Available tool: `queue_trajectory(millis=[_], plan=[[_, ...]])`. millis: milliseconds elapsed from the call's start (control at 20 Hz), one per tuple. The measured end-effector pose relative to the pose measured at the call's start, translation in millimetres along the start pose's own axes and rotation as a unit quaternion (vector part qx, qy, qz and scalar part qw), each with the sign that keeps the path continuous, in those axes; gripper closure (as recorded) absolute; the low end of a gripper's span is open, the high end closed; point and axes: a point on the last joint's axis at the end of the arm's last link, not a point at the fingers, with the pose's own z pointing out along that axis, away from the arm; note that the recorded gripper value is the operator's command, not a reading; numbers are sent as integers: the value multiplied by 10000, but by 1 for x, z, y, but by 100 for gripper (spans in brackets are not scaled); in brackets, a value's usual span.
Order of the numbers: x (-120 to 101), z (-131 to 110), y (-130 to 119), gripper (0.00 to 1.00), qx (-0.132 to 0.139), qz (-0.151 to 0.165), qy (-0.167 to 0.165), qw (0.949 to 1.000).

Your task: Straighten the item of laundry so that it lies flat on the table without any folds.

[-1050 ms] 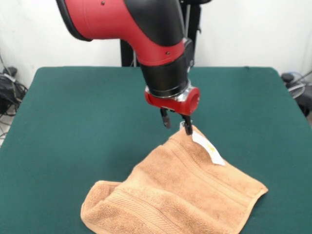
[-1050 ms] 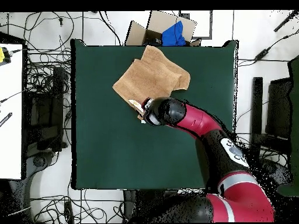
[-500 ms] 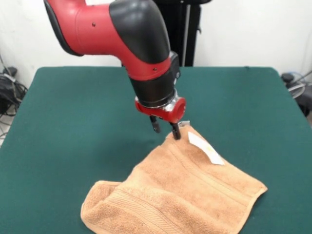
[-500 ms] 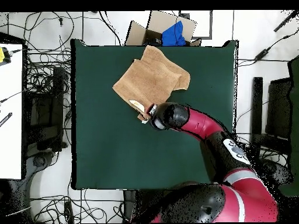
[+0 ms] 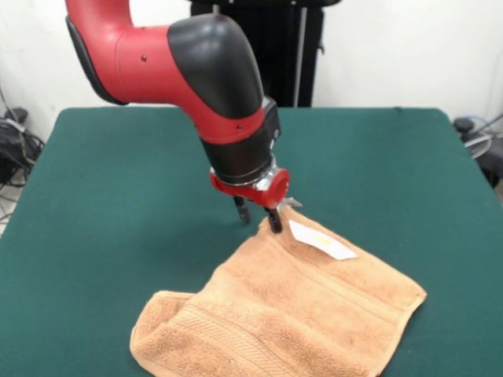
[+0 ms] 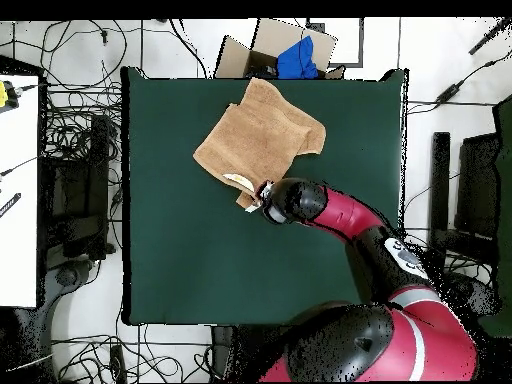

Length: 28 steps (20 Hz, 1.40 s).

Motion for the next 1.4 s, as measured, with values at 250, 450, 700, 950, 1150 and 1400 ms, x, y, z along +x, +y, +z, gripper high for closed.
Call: queue_trajectory(millis=[250,450,700,950,1150,1400], plan=[[-5,3,2,100,-25,9,-27,10000],[-7,2,7,100,-67,-15,-44,10000],[-7,2,7,100,-67,-16,-44,10000],[-6,0,7,100,-65,-25,-50,10000],[-5,-3,9,100,-59,-43,-67,10000],[-5,-11,12,100,-50,-83,-113,9999]])
